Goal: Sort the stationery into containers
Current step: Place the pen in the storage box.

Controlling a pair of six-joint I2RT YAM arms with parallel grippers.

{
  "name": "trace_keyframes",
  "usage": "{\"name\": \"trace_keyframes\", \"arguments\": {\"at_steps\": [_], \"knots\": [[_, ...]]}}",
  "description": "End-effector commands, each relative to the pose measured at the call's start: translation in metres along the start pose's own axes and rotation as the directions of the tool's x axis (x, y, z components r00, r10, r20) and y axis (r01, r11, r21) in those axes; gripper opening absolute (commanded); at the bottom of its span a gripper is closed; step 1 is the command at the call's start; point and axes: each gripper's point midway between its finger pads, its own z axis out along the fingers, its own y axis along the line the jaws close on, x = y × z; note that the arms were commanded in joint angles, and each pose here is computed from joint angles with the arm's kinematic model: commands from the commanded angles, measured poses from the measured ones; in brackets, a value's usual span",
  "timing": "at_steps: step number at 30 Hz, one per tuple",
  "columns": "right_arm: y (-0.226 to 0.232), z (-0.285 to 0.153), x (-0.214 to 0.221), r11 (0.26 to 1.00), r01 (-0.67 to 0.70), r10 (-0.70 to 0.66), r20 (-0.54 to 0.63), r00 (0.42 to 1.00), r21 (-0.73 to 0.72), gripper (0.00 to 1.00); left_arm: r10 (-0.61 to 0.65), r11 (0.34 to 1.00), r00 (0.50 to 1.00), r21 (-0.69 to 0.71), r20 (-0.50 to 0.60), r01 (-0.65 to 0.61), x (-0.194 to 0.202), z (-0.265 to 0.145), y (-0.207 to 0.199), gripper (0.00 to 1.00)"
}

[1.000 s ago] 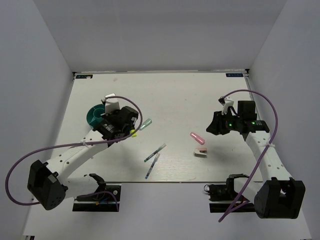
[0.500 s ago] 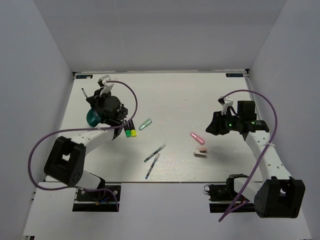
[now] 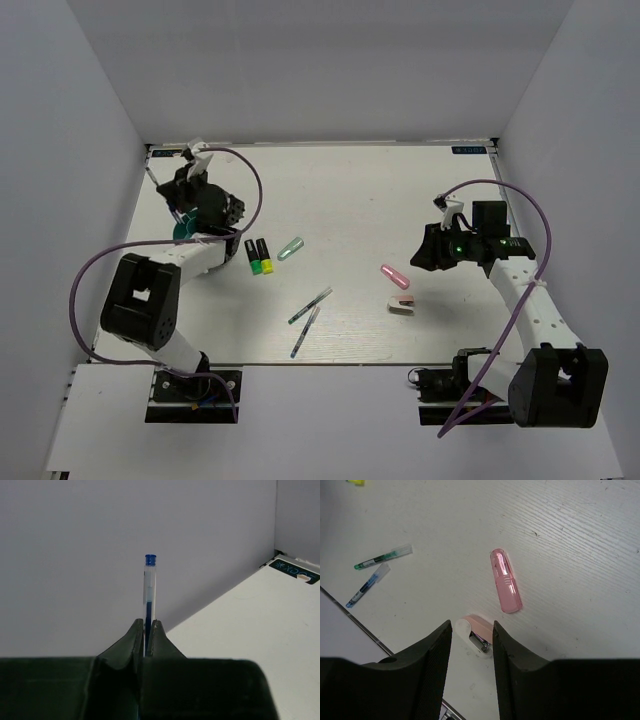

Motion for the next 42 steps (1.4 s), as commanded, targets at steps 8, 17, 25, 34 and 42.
{"name": "trace_keyframes", "arguments": {"at_steps": [8, 17, 25, 34, 42], "knots": [[0.006, 0.001, -0.006, 0.999, 0.013, -0.013, 0.002, 1.0, -0.039, 0.42, -0.056, 0.981, 0.966, 0.165, -0.253, 0.099, 0.09, 0.033, 0.0, 0.0], [0.003, 0.003, -0.005, 1.0, 0.001, -0.002, -0.006, 1.0, -0.031, 0.44, -0.088, 0.968, 0.96, 0.203, -0.264, 0.145, 0.093, 0.047, -0.014, 0.0], [-0.001, 0.006, -0.002, 1.0, -0.001, 0.0, -0.024, 1.0, -0.026, 0.44, -0.107, 0.96, 0.968, 0.231, -0.226, 0.16, 0.08, 0.064, -0.031, 0.0], [-0.005, 0.009, -0.001, 1.0, 0.001, -0.001, -0.039, 0.999, -0.022, 0.44, -0.089, 0.954, 0.979, 0.267, -0.184, 0.137, 0.073, 0.073, -0.049, 0.0], [-0.005, 0.011, 0.001, 1.0, -0.002, 0.0, -0.056, 0.998, -0.031, 0.44, -0.084, 0.943, 0.98, 0.302, -0.181, 0.136, 0.08, 0.068, -0.064, 0.0]]}}
